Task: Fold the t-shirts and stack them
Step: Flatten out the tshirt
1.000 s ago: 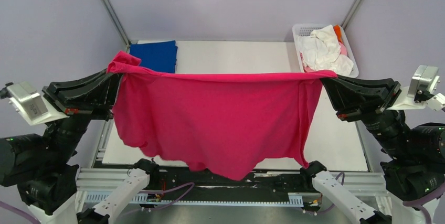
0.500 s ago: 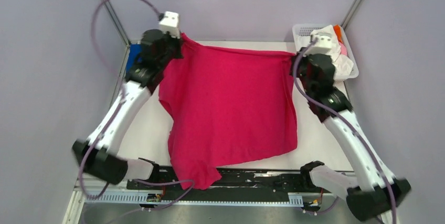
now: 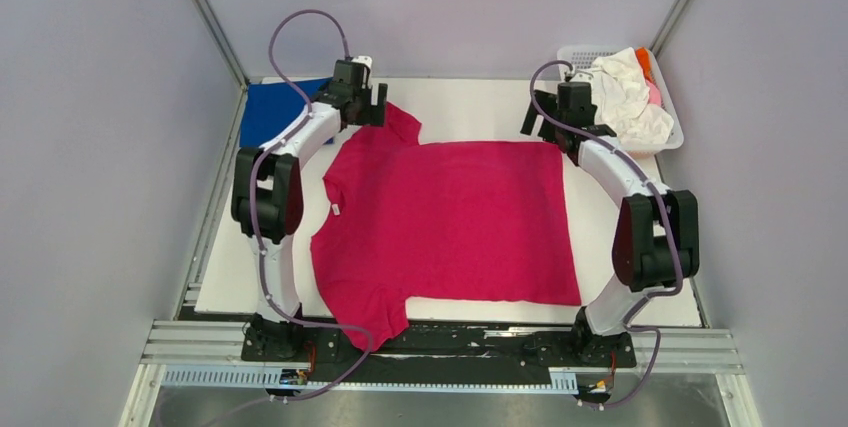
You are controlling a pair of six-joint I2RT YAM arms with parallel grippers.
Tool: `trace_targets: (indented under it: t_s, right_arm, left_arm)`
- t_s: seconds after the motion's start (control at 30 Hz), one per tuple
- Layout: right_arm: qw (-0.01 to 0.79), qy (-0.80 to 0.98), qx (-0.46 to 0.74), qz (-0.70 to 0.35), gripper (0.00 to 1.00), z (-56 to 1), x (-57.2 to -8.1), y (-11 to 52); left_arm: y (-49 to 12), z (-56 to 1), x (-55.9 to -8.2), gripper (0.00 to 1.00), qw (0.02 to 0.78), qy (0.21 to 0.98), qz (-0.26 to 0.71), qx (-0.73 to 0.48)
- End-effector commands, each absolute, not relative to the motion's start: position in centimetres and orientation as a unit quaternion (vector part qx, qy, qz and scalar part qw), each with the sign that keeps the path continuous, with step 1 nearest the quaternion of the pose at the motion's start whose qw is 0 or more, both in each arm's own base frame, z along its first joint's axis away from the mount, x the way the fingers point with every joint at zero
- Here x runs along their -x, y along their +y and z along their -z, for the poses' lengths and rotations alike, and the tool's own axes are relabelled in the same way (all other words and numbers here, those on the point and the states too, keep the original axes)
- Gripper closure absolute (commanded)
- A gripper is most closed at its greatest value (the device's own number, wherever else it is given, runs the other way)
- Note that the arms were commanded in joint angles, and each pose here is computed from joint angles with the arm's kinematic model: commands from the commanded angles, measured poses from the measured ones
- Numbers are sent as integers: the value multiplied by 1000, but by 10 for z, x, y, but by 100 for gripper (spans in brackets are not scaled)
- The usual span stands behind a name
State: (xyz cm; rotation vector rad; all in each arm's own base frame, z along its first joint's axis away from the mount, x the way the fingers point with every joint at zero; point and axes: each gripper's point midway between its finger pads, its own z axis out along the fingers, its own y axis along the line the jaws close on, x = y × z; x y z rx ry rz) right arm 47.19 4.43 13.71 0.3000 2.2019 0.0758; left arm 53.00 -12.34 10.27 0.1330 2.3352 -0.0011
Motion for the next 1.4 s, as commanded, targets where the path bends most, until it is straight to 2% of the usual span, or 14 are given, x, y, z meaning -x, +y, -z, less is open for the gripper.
trace_targets:
  t_s: [0.0,0.2,0.33,0.6,0.77,0.9,1.23,1.37]
  right_arm:
    - [492,856,-127,-90,0,-189,-474,61]
    - [461,863,-96,-186,0,-187,-442,95]
    - [424,876,-88,-214,0,-163,-424,106]
    - [397,890,-117,-192,0,-132,-417,98]
    - [397,890,-144,-170,0,-125,-418,83]
    - [392,891,-156,-169,0,-119,-417,76]
    - [385,897,-159,-147,0,-105,-421,68]
    - [386,897,-162,-141,0,-104,-421,65]
  left_arm:
    - [-146,-205,-537,0,491,867,76,-36]
    - [-159,-195,-511,0,460,878,129,-26]
    - [-176,-172,-498,0,433,882,183,-17]
    - [-213,-126,-517,0,373,887,270,25]
    - [-226,-84,-535,0,331,899,284,49]
    - [-235,-74,-548,0,332,891,304,59]
    - [-251,-93,-581,0,377,856,345,75]
    - [-257,-85,-591,0,370,857,351,74]
